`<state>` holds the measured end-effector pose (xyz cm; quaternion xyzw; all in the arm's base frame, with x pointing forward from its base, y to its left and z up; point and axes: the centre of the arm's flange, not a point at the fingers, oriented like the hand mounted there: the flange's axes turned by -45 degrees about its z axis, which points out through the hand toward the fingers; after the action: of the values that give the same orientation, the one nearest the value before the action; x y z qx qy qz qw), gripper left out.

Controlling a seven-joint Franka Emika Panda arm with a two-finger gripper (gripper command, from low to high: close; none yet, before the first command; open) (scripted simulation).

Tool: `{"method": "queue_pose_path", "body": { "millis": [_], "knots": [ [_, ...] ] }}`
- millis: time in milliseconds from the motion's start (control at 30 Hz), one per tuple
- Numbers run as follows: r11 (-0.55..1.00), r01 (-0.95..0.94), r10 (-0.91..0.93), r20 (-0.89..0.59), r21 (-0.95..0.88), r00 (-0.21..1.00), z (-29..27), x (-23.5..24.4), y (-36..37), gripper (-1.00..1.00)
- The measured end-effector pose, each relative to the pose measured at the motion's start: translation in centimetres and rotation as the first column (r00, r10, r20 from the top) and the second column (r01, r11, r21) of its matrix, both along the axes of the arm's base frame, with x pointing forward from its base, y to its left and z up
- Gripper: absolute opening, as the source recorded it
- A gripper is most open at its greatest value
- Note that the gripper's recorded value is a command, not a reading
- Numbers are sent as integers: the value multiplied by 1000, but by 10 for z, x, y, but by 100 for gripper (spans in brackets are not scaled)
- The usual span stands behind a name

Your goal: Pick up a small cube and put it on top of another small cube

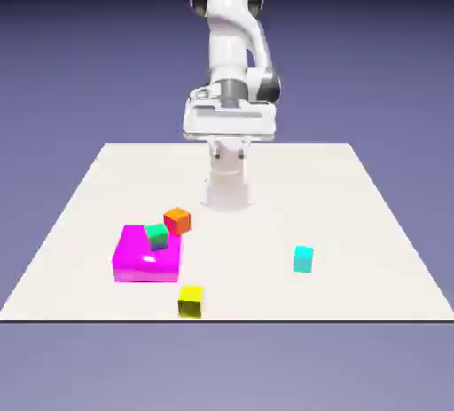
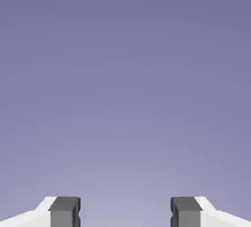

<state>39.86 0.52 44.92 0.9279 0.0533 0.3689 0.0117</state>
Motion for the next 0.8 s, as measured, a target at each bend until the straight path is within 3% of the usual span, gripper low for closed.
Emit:
{"method": "queue_pose_path", "body": {
  "millis": [200,367,600,800],
  "knots": [
    [958,-249,216,-214,-143,953,-53,43,2,0],
    [853,-472,359,-408,-222,839,-106,71,2,0],
    [603,-761,457,-677,-241,576,-182,100,-4,0],
    [323,-934,412,-867,-149,281,-241,116,-17,0]
  ]
}}
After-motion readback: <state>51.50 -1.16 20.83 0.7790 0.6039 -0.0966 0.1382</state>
